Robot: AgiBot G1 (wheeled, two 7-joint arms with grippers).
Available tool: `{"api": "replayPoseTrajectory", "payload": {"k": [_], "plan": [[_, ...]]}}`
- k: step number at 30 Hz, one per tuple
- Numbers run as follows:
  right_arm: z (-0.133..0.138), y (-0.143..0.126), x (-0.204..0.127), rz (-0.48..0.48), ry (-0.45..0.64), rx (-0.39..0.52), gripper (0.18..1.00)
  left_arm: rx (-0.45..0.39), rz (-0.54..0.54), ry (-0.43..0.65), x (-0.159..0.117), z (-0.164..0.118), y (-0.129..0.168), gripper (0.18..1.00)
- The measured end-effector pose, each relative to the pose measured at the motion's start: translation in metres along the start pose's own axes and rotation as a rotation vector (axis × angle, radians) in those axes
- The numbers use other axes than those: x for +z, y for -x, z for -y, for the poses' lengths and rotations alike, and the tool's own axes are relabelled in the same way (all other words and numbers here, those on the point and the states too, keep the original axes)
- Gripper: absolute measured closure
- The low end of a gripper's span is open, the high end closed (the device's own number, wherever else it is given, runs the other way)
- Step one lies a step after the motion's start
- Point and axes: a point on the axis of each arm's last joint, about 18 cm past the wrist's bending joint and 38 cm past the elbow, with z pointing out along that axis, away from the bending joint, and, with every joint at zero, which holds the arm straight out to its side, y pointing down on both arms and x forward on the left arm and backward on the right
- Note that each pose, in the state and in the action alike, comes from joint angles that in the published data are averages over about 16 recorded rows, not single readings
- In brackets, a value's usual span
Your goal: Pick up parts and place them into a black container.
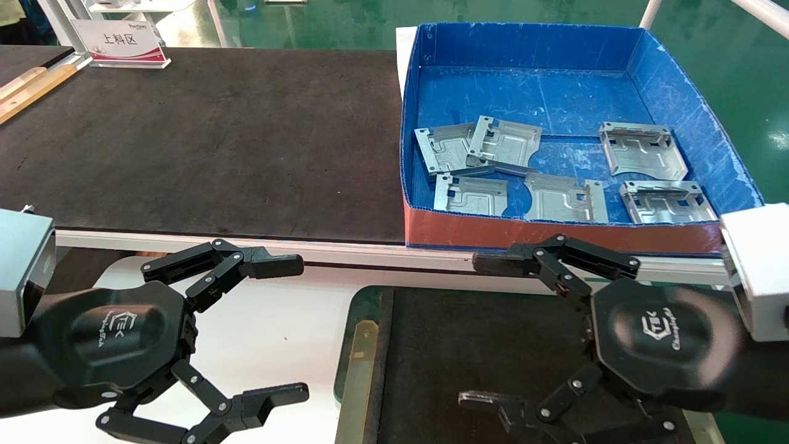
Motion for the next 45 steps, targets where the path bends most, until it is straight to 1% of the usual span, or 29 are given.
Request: {"api": "replayPoseTrajectory", "payload": {"k": [19, 25, 31, 37, 43, 45], "plan": [[0.0000, 0.0000, 0.0000, 0.000, 0.000, 0.000, 0.178, 0.000, 0.000, 0.000, 0.0000, 0.0000, 0.0000, 0.186], [0.0000, 0.0000, 0.0000, 0.000, 0.000, 0.000, 0.178, 0.000, 0.000, 0.000, 0.0000, 0.0000, 0.0000, 0.204], [0.0000, 0.0000, 0.0000, 0.000, 0.000, 0.000, 0.178, 0.000, 0.000, 0.000, 0.0000, 0.0000, 0.0000, 0.248], [0.0000, 0.0000, 0.0000, 0.000, 0.000, 0.000, 0.178, 0.000, 0.000, 0.000, 0.0000, 0.0000, 0.0000, 0.329], [0.0000, 0.0000, 0.0000, 0.000, 0.000, 0.000, 0.178, 0.000, 0.000, 0.000, 0.0000, 0.0000, 0.0000, 0.449], [0.0000, 0.0000, 0.0000, 0.000, 0.000, 0.000, 0.178, 0.000, 0.000, 0.000, 0.0000, 0.0000, 0.0000, 0.501]]}}
